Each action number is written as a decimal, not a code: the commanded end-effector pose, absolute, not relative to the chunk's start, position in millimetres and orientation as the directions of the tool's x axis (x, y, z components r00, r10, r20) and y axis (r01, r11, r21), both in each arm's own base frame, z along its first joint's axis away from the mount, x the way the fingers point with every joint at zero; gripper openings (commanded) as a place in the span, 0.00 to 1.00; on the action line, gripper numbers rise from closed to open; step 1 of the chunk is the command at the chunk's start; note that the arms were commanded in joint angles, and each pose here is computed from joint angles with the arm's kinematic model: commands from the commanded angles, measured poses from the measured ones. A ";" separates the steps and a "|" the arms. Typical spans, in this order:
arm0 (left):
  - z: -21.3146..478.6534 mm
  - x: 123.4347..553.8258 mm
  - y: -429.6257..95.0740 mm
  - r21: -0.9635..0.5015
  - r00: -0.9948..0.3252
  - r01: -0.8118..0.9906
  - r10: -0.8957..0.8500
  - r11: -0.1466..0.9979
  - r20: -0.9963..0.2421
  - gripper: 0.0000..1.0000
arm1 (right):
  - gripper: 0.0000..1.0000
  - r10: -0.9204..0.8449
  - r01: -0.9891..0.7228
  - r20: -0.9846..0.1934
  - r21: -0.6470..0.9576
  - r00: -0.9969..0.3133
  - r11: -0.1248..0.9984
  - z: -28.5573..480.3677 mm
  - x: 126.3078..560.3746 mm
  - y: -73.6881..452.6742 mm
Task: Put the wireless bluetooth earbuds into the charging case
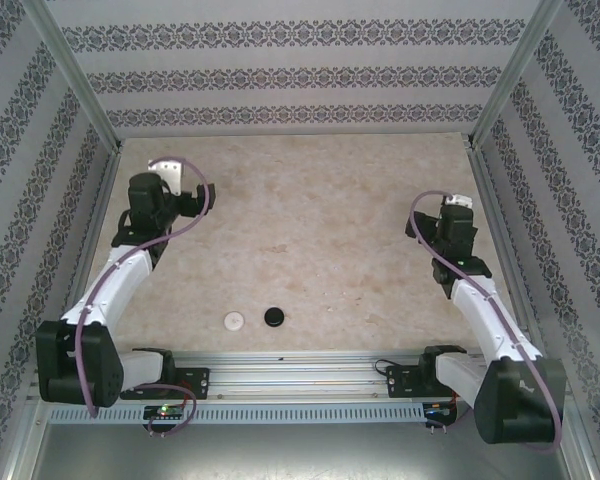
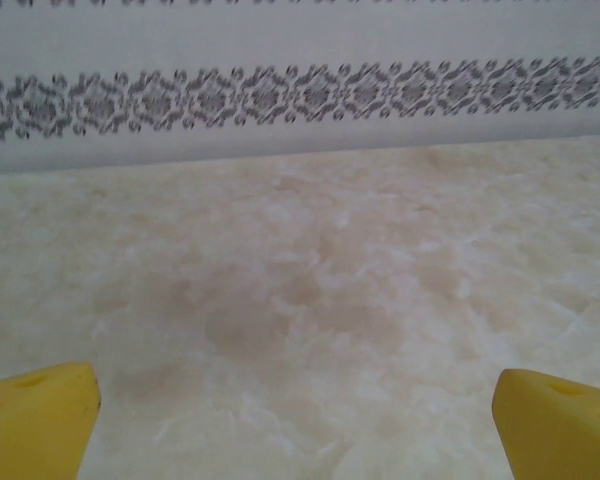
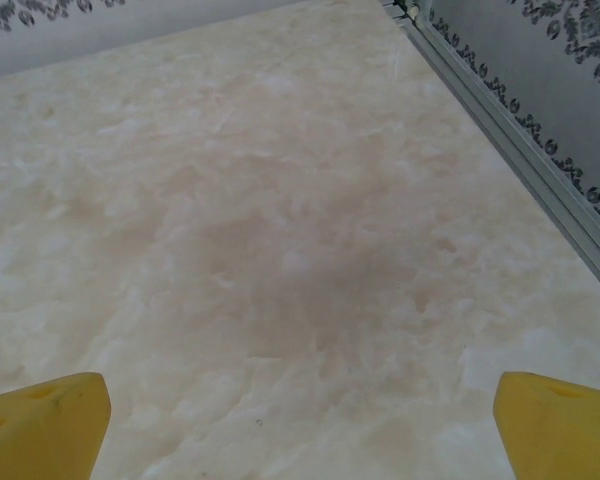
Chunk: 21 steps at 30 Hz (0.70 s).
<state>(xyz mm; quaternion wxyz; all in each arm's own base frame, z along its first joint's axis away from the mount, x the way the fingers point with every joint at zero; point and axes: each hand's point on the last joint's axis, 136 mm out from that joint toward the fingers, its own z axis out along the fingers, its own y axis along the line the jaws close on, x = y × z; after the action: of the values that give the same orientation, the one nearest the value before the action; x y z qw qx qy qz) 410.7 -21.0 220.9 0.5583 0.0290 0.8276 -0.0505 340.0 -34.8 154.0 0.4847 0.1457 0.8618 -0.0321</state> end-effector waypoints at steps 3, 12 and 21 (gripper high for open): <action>229.7 423.2 -14.5 -0.031 -0.190 0.112 -0.009 0.993 -0.982 1.00 | 0.98 0.127 0.237 -0.924 0.041 -0.360 0.971 160.8 362.6 -37.5; 149.5 394.6 -8.0 -0.010 -0.398 0.090 0.027 0.996 -0.917 1.00 | 0.98 0.111 0.176 -0.930 0.052 -0.349 0.983 132.1 376.8 -28.4; 124.9 388.4 -5.2 -0.012 -0.327 0.072 0.013 0.997 -0.945 1.00 | 0.98 0.096 0.136 -0.958 0.060 -0.271 0.989 124.0 385.0 -23.3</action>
<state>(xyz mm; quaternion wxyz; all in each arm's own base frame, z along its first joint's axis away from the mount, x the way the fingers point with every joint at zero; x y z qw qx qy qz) 378.1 -12.2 104.3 0.5238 0.0308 0.8506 -0.0347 375.9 -25.6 105.6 0.5536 0.0838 0.8280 -0.0298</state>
